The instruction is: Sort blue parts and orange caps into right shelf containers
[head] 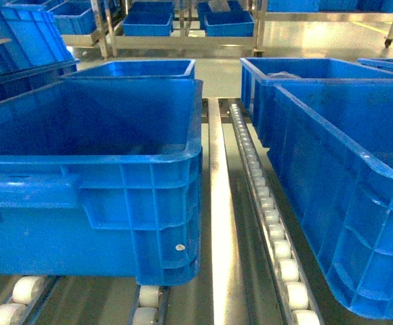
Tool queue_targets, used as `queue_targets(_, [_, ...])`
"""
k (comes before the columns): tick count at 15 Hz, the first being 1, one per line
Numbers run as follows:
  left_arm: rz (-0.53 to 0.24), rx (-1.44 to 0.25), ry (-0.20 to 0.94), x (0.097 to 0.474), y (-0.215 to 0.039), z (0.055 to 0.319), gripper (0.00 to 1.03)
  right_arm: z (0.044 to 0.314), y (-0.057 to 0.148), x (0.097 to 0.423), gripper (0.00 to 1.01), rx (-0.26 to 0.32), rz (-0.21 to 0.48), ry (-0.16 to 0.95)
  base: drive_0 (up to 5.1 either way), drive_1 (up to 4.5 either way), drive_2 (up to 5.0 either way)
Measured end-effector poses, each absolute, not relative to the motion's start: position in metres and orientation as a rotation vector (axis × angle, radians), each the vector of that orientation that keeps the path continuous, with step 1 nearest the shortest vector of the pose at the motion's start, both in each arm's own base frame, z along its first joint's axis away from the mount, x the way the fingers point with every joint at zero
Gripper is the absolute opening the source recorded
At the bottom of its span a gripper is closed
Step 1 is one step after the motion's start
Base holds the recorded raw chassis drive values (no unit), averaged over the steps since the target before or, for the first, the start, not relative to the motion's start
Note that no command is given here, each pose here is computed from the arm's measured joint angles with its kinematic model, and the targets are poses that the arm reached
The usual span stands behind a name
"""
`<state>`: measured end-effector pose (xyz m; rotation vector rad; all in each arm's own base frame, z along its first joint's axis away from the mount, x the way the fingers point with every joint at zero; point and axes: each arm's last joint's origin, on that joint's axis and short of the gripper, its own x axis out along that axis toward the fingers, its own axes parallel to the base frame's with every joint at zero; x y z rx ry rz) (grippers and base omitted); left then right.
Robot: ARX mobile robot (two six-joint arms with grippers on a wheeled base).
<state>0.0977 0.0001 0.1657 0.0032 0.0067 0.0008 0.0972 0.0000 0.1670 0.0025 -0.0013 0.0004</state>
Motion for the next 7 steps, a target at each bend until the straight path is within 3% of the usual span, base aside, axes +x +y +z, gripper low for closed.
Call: queue_targets(7, [0.001,0.003,0.007,0.0977,0.0001,0.1657,0.43,0.1670,0.0000,0.0972,0.40,0.002,0.000,-0.001,1.3,5.34,-2.8])
